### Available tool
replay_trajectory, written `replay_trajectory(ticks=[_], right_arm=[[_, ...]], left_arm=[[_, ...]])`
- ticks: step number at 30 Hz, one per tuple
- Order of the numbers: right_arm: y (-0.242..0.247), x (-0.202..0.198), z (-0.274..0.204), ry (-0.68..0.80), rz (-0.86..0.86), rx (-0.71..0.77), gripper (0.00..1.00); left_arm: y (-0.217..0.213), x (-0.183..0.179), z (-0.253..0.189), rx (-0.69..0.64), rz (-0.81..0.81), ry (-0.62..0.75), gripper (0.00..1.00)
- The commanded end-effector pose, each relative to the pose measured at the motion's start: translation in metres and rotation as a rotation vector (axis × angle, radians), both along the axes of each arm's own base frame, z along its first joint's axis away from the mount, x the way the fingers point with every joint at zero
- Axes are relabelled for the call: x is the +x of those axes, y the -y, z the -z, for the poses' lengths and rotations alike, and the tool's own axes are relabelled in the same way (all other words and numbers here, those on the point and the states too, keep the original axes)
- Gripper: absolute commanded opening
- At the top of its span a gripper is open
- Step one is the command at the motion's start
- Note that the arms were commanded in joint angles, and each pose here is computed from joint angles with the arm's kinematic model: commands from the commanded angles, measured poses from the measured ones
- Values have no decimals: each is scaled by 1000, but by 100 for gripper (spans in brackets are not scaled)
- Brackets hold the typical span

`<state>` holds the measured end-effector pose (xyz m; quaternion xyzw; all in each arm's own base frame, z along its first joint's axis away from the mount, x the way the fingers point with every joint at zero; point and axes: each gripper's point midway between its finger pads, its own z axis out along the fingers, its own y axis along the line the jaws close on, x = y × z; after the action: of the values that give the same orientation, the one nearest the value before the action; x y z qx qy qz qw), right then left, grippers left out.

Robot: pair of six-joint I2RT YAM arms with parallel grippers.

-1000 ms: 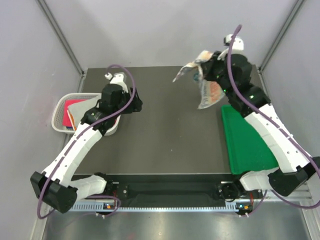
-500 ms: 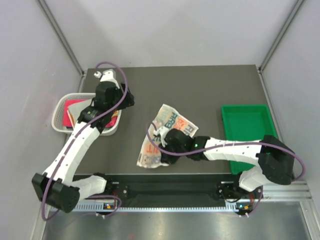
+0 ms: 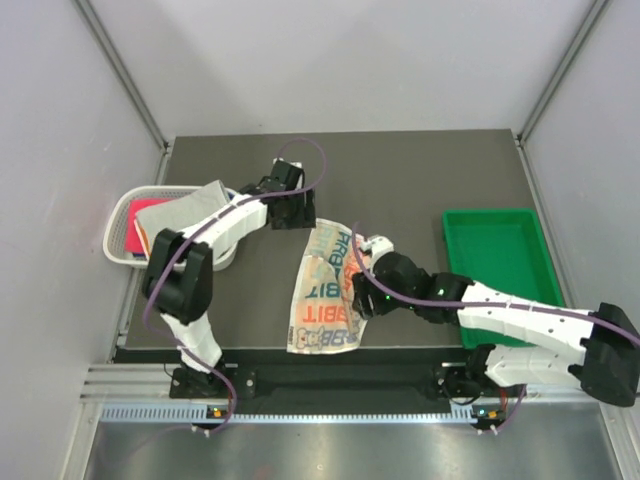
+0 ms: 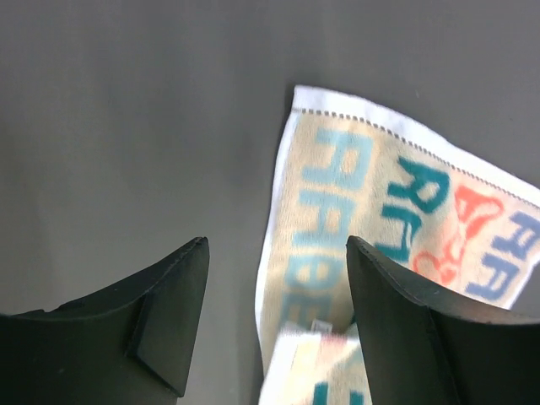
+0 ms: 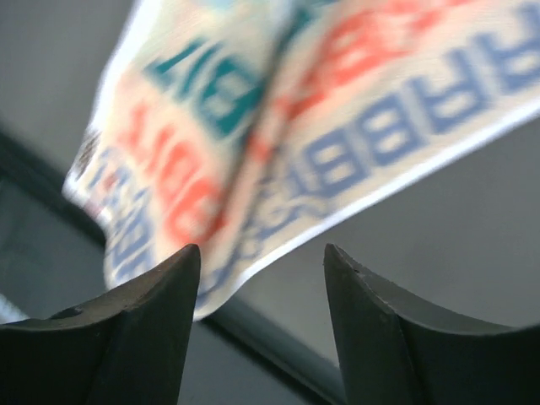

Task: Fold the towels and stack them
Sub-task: Move the towel to the center of the board, then flatten out the crumpled towel

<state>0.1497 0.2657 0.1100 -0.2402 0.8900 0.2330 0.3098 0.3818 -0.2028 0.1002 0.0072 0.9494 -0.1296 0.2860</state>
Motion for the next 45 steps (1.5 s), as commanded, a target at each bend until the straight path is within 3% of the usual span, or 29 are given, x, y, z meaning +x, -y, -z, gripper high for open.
replay_trajectory(ticks=[1,4,8,15,37,45], right_arm=[[40,56,0,42,326,-72,59],[58,95,-2,72,463,-53,48],[74,139,-2,97,584,-50,47],[77,169,26,76,662,-83,47],[83,195,80,4,737,-114,48],[81,201,84,-8,715,-104,34]], left_arm=[[15,27,-6,3,47,20,71],[23,46,10,24,80,10,71],[28,58,26,29,101,-3,71],[22,60,49,60,114,-41,69],[31,43,92,44,155,-162,52],[42,34,104,36,172,-185,48]])
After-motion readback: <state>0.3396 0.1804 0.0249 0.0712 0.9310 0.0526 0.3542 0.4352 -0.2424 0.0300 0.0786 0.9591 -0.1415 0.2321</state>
